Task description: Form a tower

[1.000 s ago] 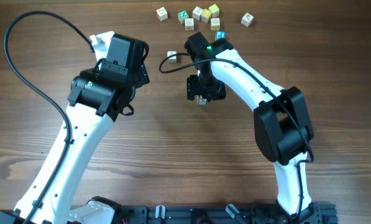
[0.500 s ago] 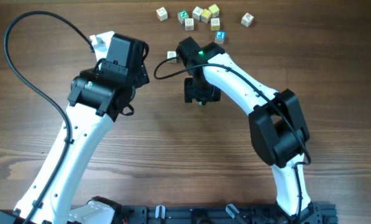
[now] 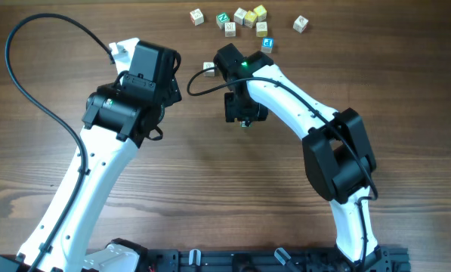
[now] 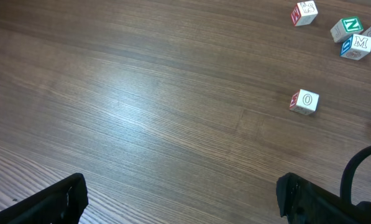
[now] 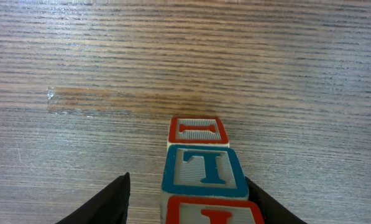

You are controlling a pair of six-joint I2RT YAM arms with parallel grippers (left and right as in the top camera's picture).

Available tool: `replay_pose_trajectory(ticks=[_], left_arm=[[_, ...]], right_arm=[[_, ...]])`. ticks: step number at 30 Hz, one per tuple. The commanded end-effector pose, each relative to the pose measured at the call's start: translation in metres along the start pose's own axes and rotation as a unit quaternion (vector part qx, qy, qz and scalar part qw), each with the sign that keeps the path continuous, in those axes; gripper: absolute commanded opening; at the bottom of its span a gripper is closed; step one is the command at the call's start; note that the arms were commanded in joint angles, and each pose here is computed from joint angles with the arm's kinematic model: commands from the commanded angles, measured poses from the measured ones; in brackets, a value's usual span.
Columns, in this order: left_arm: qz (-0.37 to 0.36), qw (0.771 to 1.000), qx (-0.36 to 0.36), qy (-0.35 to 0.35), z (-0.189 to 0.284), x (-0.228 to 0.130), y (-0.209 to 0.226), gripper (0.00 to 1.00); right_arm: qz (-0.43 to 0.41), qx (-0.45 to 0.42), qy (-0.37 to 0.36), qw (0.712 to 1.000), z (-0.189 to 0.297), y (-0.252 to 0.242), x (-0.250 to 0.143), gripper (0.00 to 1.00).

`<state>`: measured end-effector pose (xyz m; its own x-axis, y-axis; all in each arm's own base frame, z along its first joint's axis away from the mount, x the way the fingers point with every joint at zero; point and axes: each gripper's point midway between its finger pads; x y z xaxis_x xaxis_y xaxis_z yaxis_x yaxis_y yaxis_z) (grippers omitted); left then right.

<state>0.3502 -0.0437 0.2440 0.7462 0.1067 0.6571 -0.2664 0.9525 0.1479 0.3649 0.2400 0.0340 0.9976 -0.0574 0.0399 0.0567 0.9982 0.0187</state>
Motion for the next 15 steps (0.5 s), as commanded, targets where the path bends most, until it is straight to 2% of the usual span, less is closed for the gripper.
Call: replay_pose_trajectory(ticks=[1, 15], left_arm=[[-0.002, 1.000, 0.001, -0.003, 0.0010, 0.0019, 0.0022, 1.00], [-0.002, 1.000, 0.001, -0.003, 0.0010, 0.0019, 0.0022, 1.00]], right_arm=[[-0.009, -0.003, -0.030, 1.000, 0.0110, -0.0011, 0.0139, 0.55], [-0.012, -0.004, -0.035, 0.999, 0.0111, -0.0033, 0.0174, 0.48]])
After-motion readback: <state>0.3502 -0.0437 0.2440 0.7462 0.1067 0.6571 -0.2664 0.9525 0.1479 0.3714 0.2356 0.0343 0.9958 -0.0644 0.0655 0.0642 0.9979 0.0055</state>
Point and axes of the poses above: each gripper's point midway between its finger pads, its own z axis back along the fingers, its own y axis along the line the jaws close on, x = y × z, and after that the axes turned 7 degrees about -z, right-handed
